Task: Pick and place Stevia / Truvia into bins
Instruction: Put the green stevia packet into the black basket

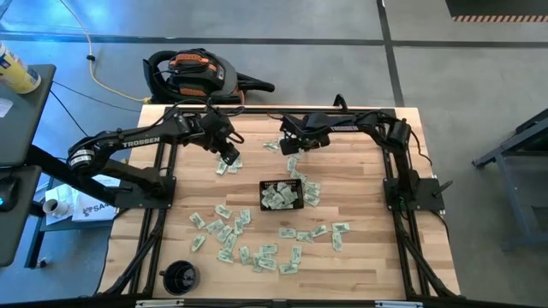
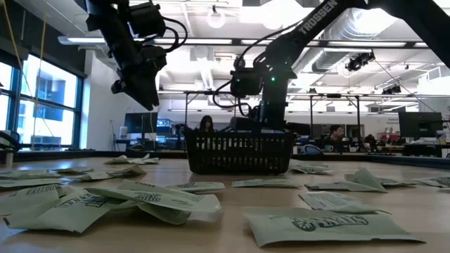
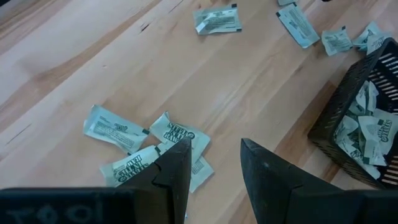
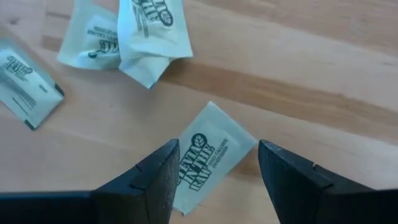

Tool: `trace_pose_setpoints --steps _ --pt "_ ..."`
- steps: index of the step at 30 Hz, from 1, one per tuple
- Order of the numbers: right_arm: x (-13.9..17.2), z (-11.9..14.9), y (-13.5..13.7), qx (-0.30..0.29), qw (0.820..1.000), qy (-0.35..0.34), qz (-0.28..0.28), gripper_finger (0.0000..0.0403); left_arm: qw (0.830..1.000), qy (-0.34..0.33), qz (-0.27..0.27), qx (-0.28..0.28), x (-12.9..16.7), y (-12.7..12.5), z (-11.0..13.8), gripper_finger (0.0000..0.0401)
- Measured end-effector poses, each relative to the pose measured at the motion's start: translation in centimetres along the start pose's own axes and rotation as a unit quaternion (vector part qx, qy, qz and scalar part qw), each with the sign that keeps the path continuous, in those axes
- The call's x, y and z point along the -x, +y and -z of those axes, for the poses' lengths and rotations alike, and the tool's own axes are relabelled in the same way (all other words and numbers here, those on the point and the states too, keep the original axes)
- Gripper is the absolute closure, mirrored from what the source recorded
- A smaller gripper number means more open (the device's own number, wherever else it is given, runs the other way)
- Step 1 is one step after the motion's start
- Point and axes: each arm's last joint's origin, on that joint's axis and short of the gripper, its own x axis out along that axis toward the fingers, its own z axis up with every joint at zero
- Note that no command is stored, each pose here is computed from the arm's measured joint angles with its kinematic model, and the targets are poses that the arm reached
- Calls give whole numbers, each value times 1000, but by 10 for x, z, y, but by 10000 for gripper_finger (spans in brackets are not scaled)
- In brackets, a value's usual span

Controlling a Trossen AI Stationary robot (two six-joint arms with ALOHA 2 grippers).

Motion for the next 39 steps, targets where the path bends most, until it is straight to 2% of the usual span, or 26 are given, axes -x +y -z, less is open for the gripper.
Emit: trace_pose_setpoints --steps 6,12,16,23,25,27,30,33,36,39 --pt "-16 2 3 5 999 30 -11 195 1000 0 0 -9 0 0 0 229" --pt "-16 8 4 19 999 35 8 207 1000 0 -1 -9 0 0 0 229" --pt "-15 16 2 45 997 44 38 255 1000 0 0 -9 0 0 0 229" --pt "-9 25 4 79 994 48 59 386 1000 0 -1 -11 0 0 0 229" --pt "1 29 7 86 994 32 55 393 1000 2 -1 -11 0 0 0 229" --pt "16 37 8 95 994 21 57 382 1000 4 4 -12 0 0 1 229" --pt "64 44 17 119 993 -25 -6 382 999 9 22 -27 0 -1 1 229" --pt "102 62 25 217 972 -27 -84 399 998 10 40 -45 0 -2 0 229" --pt "114 90 35 298 947 3 -123 395 998 8 42 -53 0 -3 0 229" --pt "115 113 43 325 937 20 -126 399 998 6 43 -55 0 -3 0 229"
